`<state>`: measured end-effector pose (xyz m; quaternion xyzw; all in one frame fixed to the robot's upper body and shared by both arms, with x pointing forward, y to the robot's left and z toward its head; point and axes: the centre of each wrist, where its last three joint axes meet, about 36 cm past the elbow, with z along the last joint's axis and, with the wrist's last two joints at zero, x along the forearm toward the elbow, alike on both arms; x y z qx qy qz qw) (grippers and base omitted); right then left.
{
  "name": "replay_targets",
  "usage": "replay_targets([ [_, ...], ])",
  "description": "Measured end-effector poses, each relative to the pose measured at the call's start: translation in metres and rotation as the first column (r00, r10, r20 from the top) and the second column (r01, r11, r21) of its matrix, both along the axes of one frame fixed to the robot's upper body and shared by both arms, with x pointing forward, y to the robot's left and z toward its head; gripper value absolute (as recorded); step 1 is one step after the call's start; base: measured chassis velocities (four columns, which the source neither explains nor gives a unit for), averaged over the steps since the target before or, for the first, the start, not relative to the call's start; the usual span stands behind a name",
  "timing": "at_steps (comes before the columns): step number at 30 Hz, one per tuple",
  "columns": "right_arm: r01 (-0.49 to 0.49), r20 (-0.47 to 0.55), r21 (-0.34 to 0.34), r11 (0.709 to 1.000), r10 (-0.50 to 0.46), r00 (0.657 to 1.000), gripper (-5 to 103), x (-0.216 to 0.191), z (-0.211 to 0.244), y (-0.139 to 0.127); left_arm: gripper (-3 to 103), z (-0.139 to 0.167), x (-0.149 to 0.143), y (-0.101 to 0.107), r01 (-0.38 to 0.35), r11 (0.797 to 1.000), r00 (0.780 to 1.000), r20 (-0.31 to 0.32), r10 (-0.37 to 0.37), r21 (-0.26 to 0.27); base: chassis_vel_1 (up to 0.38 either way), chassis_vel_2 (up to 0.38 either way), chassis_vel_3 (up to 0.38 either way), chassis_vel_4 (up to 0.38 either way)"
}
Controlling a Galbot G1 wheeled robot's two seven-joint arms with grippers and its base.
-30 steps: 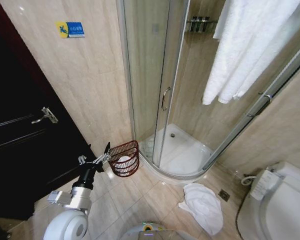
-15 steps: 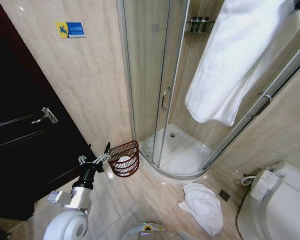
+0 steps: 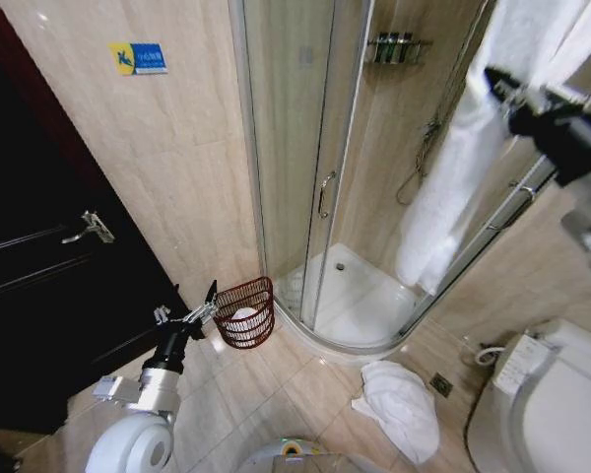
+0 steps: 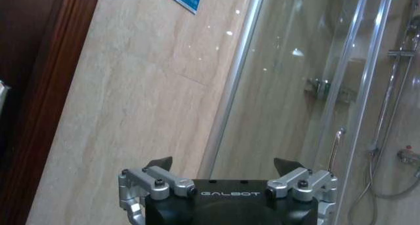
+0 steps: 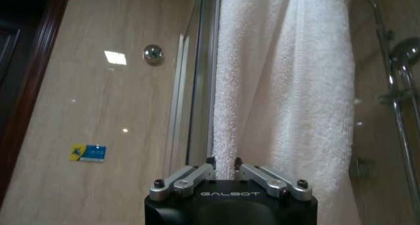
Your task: Discard the used towel into the hamper.
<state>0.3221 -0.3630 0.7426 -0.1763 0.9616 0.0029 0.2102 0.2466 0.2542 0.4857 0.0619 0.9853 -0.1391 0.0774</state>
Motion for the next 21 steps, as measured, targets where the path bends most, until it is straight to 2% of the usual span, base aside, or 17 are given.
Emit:
replay_targets([
  [8,0.014,-0.038,0.055,0.998,-0.012,0.999,4,-0.028,-0.052,0.002,100,0.0,0.0,0.0,0.0,1.0,1.0,0.0,0.0,0.0,0.0,0.0,0.0,0.0],
  [21,0.023,-0.112,0.106,0.994,-0.011,0.994,4,-0.061,-0.126,0.007,100,0.0,0.0,0.0,0.0,1.0,1.0,0.0,0.0,0.0,0.0,0.0,0.0,0.0],
])
